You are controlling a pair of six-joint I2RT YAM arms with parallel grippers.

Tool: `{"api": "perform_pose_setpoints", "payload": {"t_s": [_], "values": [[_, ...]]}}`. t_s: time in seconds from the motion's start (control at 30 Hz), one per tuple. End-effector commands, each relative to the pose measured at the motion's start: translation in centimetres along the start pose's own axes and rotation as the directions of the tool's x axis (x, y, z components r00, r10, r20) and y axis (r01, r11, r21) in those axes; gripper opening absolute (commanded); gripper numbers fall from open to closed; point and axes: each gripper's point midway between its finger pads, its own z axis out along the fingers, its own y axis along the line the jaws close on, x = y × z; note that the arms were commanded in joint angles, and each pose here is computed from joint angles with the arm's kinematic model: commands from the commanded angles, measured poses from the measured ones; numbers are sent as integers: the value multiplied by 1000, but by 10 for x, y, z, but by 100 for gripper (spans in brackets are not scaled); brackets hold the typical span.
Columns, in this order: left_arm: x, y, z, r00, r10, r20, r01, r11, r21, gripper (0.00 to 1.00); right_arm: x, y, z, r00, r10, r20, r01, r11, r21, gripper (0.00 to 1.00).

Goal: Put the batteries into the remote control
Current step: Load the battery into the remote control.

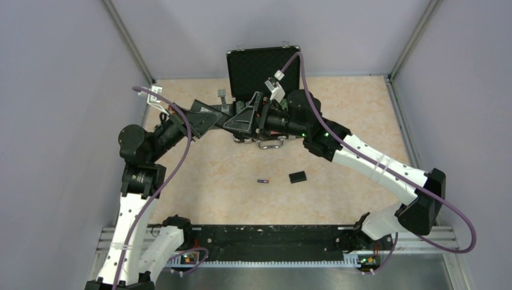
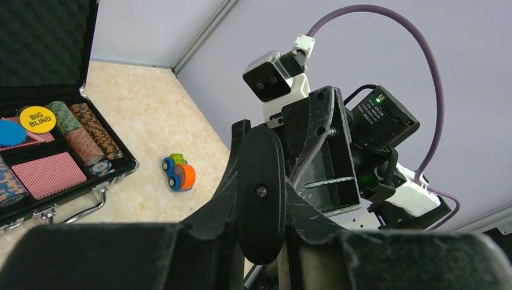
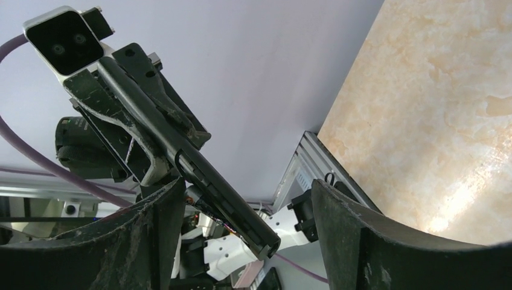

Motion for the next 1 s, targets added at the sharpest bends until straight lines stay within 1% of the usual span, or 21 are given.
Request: {"api": "perform_pose_setpoints", "payload": {"t_s": [0.0,0.27,0.5,0.77,0.9,0.97], "values": [[-18,-29,-3,997,52,52,-55,997,60,0,-2,-5,0,1000,12,1,-12,1000,-10,72],[-21,-35,-4,997,50,59,-54,996,68,0,2,-19,2,999,29,-15,-29,999,14,66],[-32,-49,-4,996,-4,84,-3,996,84,0,5,-31,4,999,38,-34,-38,999,25,58],[-46,-69,-5,991,-66,114,53,991,120,0,8,-40,6,998,49,-43,-48,998,29,57],[-52,-78,-4,987,-110,115,93,986,138,0,7,-43,7,997,55,-44,-54,998,27,58],[-54,-79,-3,987,-112,116,96,986,136,0,7,-45,7,997,59,-45,-57,998,30,59]]}}
